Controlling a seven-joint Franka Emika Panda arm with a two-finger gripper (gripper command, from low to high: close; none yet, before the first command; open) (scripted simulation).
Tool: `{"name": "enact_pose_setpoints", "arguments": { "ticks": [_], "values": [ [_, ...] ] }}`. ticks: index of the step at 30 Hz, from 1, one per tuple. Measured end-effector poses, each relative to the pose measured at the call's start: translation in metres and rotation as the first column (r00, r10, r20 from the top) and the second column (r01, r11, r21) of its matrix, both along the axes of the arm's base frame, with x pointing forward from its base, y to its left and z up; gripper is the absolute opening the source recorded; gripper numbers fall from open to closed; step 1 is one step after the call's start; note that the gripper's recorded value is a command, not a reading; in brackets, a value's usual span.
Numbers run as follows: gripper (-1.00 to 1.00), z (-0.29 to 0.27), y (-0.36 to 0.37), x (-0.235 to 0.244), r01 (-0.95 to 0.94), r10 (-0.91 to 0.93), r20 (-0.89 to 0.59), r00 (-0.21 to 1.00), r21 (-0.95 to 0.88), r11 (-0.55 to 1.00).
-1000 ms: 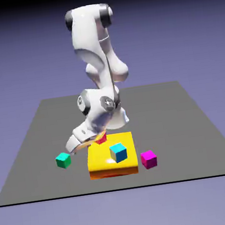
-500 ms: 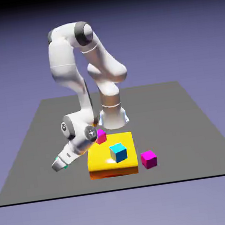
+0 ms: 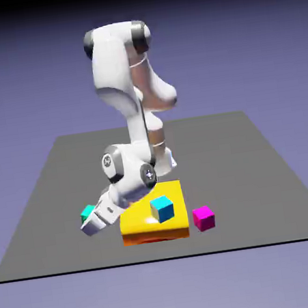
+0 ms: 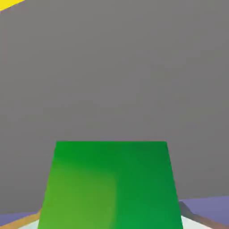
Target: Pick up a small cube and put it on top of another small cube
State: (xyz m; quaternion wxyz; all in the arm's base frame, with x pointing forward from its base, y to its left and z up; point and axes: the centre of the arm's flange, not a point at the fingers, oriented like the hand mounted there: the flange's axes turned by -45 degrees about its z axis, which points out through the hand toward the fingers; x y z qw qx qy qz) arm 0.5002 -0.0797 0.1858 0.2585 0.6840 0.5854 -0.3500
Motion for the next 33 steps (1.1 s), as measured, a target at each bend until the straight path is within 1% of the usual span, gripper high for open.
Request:
{"name": "enact_pose_setpoints", "arguments": {
  "ticks": [3, 6, 11, 16, 26, 28, 33],
  "values": [
    [-1.0, 0.013, 0.077, 0.016, -0.195, 0.195, -0.015, 0.981, 0.003, 0.981],
    [-1.0, 0.026, 0.155, 0.018, -0.378, 0.378, -0.028, 0.926, 0.005, 0.926],
    [-1.0, 0.029, 0.22, -0.018, -0.538, 0.538, -0.003, 0.843, 0.039, 0.842],
    [-1.0, 0.033, 0.276, -0.063, -0.683, 0.684, 0.022, 0.73, 0.058, 0.728],
    [-1.0, 0.018, 0.295, -0.154, -0.801, 0.798, 0.071, 0.598, 0.087, 0.593],
    [-1.0, 0.012, 0.292, -0.149, -0.8, 0.798, 0.073, 0.599, 0.088, 0.593],
    [-1.0, -0.031, 0.271, -0.131, -0.8, 0.798, 0.072, 0.599, 0.087, 0.593]
  ]
}}
